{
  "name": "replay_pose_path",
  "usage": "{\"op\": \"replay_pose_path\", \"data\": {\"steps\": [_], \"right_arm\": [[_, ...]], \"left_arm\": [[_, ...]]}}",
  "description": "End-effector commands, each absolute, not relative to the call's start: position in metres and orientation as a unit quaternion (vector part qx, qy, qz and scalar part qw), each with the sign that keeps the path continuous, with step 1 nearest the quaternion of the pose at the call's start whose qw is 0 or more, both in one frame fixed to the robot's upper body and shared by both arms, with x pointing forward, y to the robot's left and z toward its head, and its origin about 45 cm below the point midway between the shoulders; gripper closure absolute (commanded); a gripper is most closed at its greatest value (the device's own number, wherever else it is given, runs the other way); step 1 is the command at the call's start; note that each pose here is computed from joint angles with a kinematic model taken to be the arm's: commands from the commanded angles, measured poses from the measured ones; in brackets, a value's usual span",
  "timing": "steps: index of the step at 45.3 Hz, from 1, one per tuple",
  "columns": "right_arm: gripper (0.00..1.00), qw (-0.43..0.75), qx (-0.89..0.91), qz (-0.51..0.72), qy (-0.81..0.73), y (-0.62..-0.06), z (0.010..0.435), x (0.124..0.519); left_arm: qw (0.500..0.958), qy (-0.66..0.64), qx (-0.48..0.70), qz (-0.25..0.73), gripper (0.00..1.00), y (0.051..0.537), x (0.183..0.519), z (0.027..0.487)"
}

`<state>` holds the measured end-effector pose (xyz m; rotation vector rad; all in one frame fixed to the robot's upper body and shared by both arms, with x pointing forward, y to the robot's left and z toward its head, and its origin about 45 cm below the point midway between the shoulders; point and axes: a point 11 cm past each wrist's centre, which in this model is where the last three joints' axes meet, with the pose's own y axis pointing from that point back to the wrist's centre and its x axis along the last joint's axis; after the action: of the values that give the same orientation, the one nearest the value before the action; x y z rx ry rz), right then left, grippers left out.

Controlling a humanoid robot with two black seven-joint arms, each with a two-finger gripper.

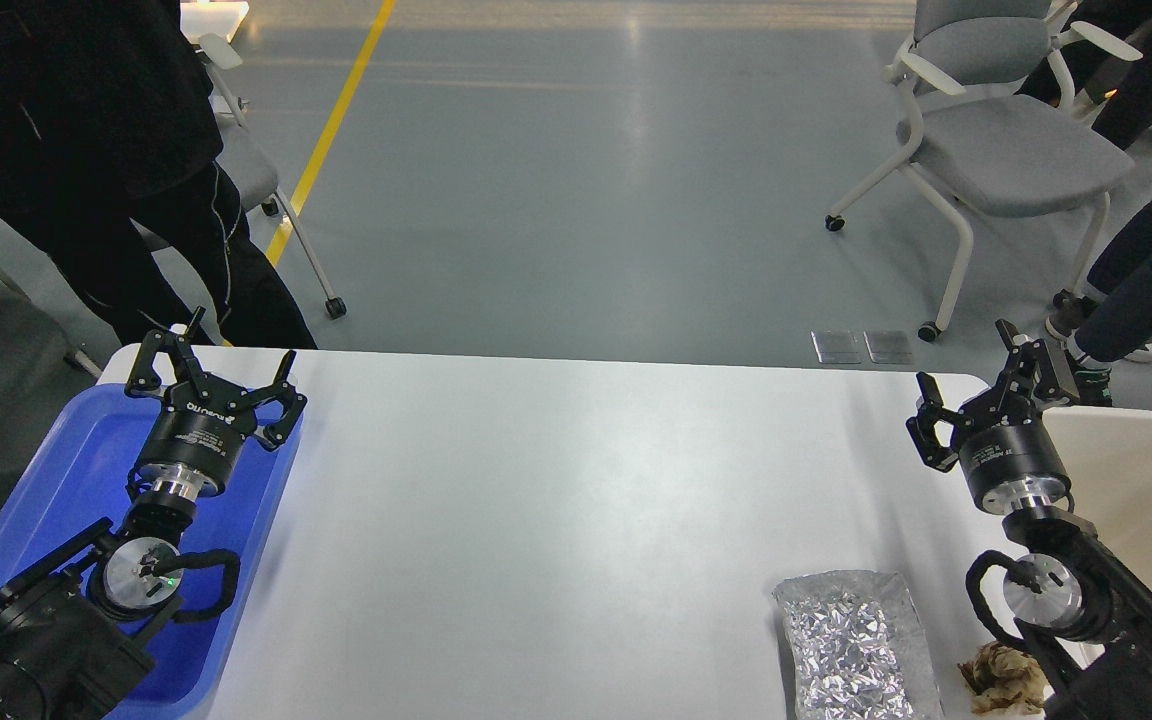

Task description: Tidy desktop

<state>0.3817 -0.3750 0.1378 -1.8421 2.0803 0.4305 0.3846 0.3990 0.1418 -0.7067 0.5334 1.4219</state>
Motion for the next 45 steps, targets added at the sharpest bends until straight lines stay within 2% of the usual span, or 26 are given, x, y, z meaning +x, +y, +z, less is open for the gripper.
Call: {"op": "replay_pose_path", "data": {"steps": [1,32,45], "right_arm": [[0.00,0.162,-0.645,0.151,0.731,-0.377,0.137,0.380],[0.00,0.161,-0.651,0.155,0.725,-0.371,0.148,0.392],[0.00,0.131,-0.691,0.147,0.696,-0.373,0.191,0.399]], "left_arm": [[0.669,0.237,-0.313,0.631,0.00,0.399,0.385,0.142],[0.670,0.236,-0.314,0.630,0.00,0.399,0.385,0.142],[0.670,0.236,-0.314,0.630,0.00,0.399,0.385,0.142]]}}
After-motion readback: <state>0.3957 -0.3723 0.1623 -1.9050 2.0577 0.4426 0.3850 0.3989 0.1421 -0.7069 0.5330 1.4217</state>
